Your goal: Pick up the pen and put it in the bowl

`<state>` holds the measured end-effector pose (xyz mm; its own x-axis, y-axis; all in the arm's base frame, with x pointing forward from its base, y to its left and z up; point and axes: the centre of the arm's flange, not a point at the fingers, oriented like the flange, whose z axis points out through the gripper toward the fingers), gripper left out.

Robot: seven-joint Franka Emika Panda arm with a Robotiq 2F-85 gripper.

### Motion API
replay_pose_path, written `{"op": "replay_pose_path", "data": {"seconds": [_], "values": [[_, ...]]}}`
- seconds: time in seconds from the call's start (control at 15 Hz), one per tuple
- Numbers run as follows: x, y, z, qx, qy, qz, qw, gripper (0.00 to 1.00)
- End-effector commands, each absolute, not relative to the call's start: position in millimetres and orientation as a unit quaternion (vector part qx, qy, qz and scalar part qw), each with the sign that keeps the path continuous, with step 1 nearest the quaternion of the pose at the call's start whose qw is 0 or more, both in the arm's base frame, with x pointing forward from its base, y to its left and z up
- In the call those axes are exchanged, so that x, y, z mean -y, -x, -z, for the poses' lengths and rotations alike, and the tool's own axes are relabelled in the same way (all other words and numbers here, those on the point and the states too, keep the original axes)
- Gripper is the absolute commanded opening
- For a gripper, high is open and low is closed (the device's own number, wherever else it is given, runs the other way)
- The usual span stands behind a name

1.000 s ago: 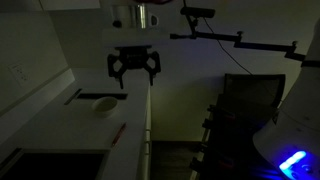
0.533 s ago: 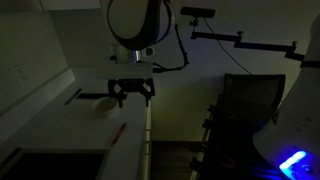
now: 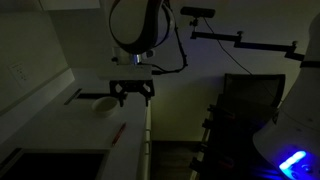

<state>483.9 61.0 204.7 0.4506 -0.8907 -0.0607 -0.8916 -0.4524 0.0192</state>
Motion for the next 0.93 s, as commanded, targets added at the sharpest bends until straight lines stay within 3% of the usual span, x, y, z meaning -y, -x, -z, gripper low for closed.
{"op": "replay_pose_path", "data": {"seconds": [0.0,0.4,0.67,0.73,0.87], "values": [[-55,-517,-155,-0.533,0.845,-0.034,0.024,1.0],[-46,-563,-94,-0.561,0.826,-0.05,0.018,1.0],[-46,-584,-74,-0.567,0.822,-0.052,0.02,0.85],[-47,-587,-69,-0.568,0.821,-0.056,0.022,0.74],[-49,-589,-61,-0.572,0.818,-0.06,0.02,0.64]]}}
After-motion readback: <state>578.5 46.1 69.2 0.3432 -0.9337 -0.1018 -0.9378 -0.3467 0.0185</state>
